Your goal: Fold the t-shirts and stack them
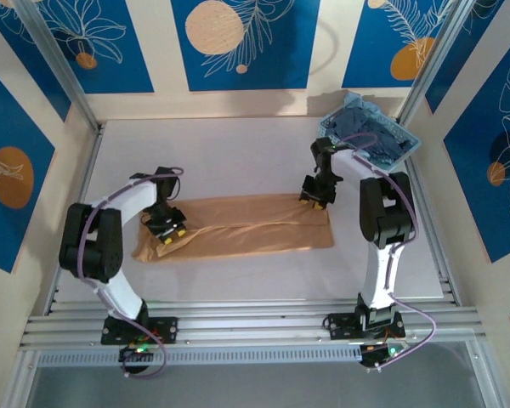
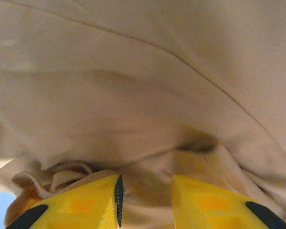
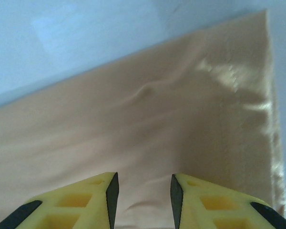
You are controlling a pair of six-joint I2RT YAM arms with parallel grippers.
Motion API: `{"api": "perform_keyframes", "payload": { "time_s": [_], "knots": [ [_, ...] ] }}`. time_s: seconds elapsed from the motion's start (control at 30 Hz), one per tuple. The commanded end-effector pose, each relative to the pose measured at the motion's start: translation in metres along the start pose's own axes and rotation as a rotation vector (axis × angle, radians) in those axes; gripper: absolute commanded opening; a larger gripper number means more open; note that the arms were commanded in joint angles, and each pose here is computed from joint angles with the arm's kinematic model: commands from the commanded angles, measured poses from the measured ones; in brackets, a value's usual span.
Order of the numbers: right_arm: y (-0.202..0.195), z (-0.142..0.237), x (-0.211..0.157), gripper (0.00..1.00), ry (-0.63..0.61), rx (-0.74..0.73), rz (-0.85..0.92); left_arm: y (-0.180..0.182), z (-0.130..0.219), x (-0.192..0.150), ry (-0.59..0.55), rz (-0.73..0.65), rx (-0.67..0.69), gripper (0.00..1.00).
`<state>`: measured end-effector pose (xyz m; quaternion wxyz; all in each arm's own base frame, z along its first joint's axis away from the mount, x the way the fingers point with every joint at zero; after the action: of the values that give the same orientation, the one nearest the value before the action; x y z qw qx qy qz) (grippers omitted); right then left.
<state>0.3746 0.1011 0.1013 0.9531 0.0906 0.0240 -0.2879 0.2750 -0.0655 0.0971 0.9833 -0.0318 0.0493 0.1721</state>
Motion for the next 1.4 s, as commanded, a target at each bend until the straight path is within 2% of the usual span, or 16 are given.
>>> {"api": "perform_keyframes", "payload": {
  "time_s": [0.0,0.17,0.3,0.43,0.6,0.8,0.97,1.07,1.17,1.23,1.3,1.37],
  "knots": [
    [-0.012,-0.004,0.001,0.36,0.016,-0.126,-0.002,0.011,-0.01,0.0,0.015,0.001,0.063,0.29],
    [-0.026,-0.008,-0.013,0.35,0.057,-0.169,-0.028,0.008,-0.017,0.023,-0.001,-0.008,0.068,0.28],
    [-0.043,-0.008,-0.037,0.35,0.094,-0.179,-0.075,-0.017,-0.011,0.072,-0.062,-0.056,0.06,0.28],
    [-0.054,-0.008,-0.068,0.35,0.128,-0.203,-0.089,-0.06,0.002,0.129,-0.16,-0.124,-0.018,0.29],
    [-0.053,-0.012,-0.122,0.35,0.19,-0.218,-0.076,-0.143,0.008,0.184,-0.267,-0.196,-0.214,0.31],
    [-0.038,-0.024,-0.175,0.35,0.291,-0.16,-0.11,-0.232,-0.002,0.213,-0.36,-0.212,-0.452,0.35],
    [-0.009,-0.037,-0.201,0.35,0.374,-0.107,-0.156,-0.284,-0.005,0.226,-0.444,-0.222,-0.667,0.35],
    [0.002,-0.04,-0.206,0.35,0.376,-0.088,-0.193,-0.298,-0.006,0.232,-0.48,-0.21,-0.743,0.35],
    [0.007,-0.029,-0.201,0.38,0.327,-0.074,-0.197,-0.301,0.03,0.237,-0.571,-0.225,-0.784,0.41],
    [0.007,-0.015,-0.198,0.42,0.301,-0.051,-0.194,-0.298,0.073,0.235,-0.656,-0.25,-0.786,0.49],
    [0.001,0.006,-0.194,0.47,0.272,-0.027,-0.191,-0.288,0.123,0.224,-0.733,-0.277,-0.749,0.62],
    [-0.006,0.027,-0.19,0.52,0.237,-0.001,-0.182,-0.274,0.161,0.208,-0.772,-0.304,-0.687,0.65]
  ]
}}
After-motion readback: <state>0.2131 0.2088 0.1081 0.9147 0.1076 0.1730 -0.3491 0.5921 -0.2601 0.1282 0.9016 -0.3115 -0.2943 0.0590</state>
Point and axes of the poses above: each hand's point on the last joint's axis, 136 mm out from that joint toward the fingers, its own z axis back along the fingers, its own y axis along the line the jaws close on, x = y × z, the point moved 7 cm from there along z, back along the fingers, and after that the axes turned 15 degrees about -z, right-handed, at the moved point
